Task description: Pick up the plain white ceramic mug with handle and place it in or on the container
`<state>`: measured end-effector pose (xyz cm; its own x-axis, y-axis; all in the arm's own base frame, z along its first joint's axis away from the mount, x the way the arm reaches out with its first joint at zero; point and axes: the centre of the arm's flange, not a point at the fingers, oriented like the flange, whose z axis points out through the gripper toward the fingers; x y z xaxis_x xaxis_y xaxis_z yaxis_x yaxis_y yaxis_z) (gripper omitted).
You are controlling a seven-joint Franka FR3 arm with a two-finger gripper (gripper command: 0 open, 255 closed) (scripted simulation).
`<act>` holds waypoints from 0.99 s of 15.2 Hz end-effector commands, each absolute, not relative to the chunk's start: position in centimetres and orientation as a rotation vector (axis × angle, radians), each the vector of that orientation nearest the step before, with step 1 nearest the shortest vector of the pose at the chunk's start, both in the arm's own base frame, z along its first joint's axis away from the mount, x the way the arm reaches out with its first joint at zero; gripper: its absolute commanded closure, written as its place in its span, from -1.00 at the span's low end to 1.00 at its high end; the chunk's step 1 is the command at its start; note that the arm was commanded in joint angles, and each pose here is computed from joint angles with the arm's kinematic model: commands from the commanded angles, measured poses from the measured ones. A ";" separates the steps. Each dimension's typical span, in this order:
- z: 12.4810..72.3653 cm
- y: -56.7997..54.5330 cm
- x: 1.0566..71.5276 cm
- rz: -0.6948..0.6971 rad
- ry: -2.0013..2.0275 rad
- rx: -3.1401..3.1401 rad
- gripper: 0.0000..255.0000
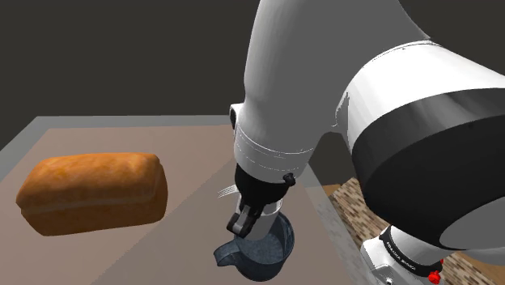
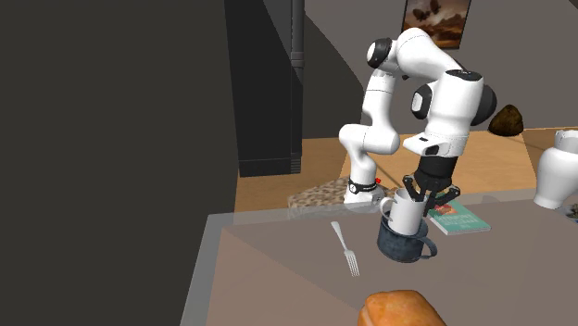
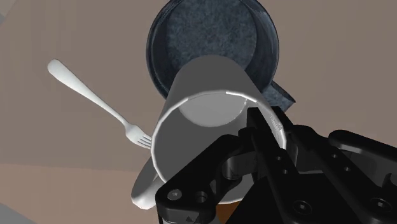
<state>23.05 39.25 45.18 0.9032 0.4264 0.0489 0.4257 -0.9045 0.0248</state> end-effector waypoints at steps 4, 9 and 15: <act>45.0 39.3 23.1 0.083 0.683 3.051 1.00; 45.1 39.2 23.0 0.083 0.683 3.051 -1.00; 49.0 39.3 22.8 0.083 0.683 3.051 -1.00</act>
